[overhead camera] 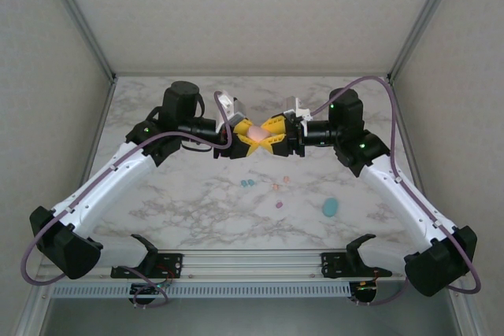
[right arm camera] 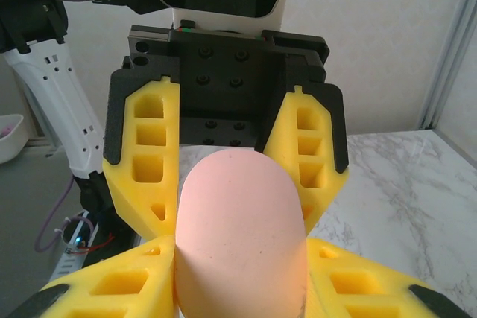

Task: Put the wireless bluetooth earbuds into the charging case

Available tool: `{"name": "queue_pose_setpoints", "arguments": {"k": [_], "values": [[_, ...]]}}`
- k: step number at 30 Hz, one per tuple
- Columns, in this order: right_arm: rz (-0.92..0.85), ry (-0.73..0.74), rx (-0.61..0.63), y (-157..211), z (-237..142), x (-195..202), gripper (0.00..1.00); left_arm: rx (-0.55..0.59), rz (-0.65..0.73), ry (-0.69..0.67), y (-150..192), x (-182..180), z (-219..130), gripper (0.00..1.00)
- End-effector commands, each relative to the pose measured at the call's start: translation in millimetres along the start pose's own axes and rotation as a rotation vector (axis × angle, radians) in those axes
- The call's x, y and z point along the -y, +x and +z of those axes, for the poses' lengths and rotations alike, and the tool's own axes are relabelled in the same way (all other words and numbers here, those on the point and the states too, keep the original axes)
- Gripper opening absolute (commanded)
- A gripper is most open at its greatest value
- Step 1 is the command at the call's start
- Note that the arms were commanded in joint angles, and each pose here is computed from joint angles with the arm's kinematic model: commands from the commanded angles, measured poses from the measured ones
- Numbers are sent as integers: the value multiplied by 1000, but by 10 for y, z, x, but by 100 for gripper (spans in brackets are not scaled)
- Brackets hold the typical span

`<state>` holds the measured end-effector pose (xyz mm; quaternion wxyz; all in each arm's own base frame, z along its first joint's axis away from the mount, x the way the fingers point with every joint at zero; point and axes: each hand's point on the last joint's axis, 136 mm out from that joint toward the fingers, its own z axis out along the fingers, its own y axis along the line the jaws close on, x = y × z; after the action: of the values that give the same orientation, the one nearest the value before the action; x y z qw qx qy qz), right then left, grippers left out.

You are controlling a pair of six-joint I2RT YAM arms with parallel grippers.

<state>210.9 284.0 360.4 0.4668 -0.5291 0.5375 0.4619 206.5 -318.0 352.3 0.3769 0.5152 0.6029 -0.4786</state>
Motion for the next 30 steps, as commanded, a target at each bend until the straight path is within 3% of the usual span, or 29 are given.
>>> {"name": "queue_pose_setpoints", "arguments": {"k": [1, 11, 17, 21, 30], "values": [[-60, 37, 38, -152, -47, -4, 37, 7, 11, 54, -66, 127, -22, 46], [-44, 18, 16, -85, -31, -19, 37, 37, 12, 67, -158, 143, -23, 44], [-47, 17, 16, -92, -26, -16, 38, 16, 8, 76, -134, 142, -14, 37], [-45, 20, 12, -89, -26, -12, 38, 20, 10, 75, -152, 149, -20, 44], [-55, 22, 12, -103, -24, -10, 38, 27, 5, 79, -163, 159, -22, 46]]}}
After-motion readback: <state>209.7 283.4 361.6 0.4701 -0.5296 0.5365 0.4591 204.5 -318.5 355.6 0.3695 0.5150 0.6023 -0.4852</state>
